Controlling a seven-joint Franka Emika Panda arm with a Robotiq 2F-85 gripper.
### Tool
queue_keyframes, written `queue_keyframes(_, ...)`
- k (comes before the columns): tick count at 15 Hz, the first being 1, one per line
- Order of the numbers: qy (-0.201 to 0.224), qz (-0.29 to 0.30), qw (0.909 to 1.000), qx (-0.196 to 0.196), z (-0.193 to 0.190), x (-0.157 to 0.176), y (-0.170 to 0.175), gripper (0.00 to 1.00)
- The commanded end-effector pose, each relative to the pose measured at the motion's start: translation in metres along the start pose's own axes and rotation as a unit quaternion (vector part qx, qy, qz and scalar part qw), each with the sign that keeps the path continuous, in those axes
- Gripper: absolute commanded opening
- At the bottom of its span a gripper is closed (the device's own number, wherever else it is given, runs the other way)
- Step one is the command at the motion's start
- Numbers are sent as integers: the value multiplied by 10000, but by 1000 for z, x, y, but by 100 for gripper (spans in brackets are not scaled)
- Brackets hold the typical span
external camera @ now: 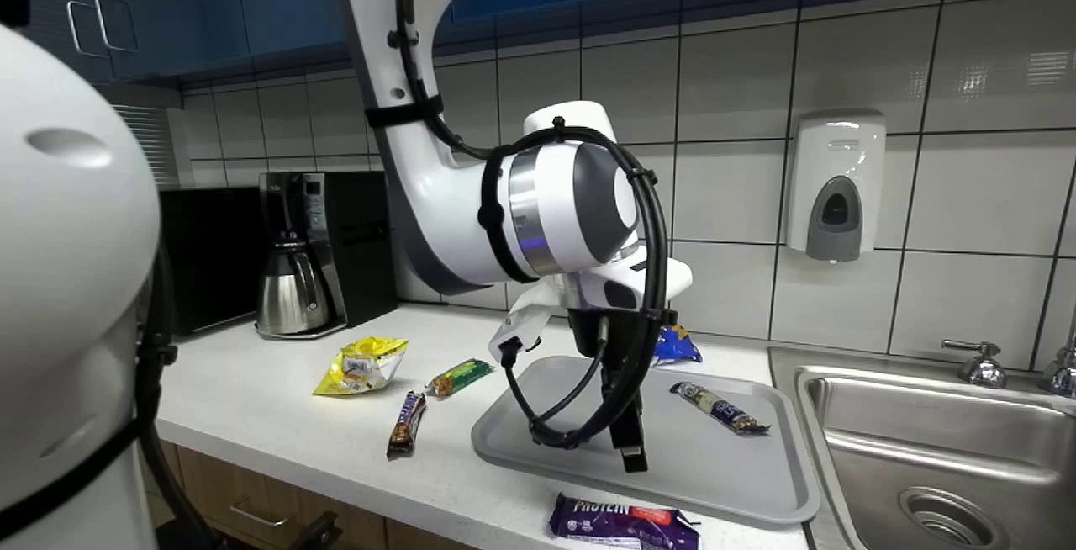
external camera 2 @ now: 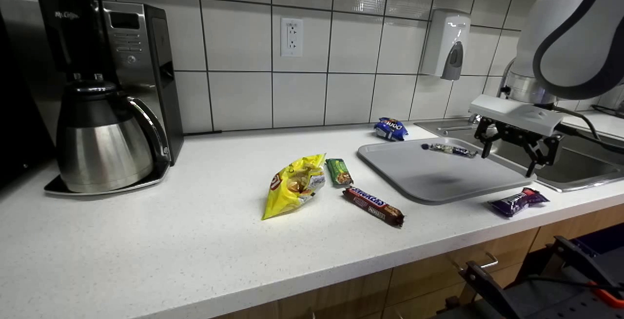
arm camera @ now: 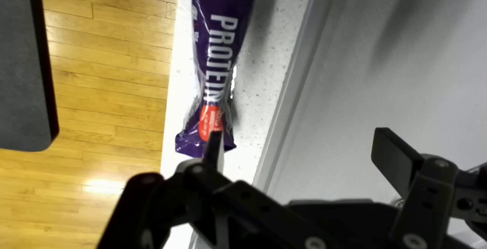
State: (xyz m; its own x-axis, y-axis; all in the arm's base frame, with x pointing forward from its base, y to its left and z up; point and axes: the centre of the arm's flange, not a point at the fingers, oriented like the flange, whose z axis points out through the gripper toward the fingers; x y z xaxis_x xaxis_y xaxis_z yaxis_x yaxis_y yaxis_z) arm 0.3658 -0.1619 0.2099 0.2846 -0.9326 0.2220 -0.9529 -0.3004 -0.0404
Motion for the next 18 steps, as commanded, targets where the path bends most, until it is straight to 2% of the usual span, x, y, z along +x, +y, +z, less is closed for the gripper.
queue_keyframes(1,95,-131,9999,-4,-11,27,-10,100)
queue_keyframes(9,262,-243,9993,139,-11,55,-32,100)
queue_keyframes(18,236,-575,9981,55,-5,86,-47,100)
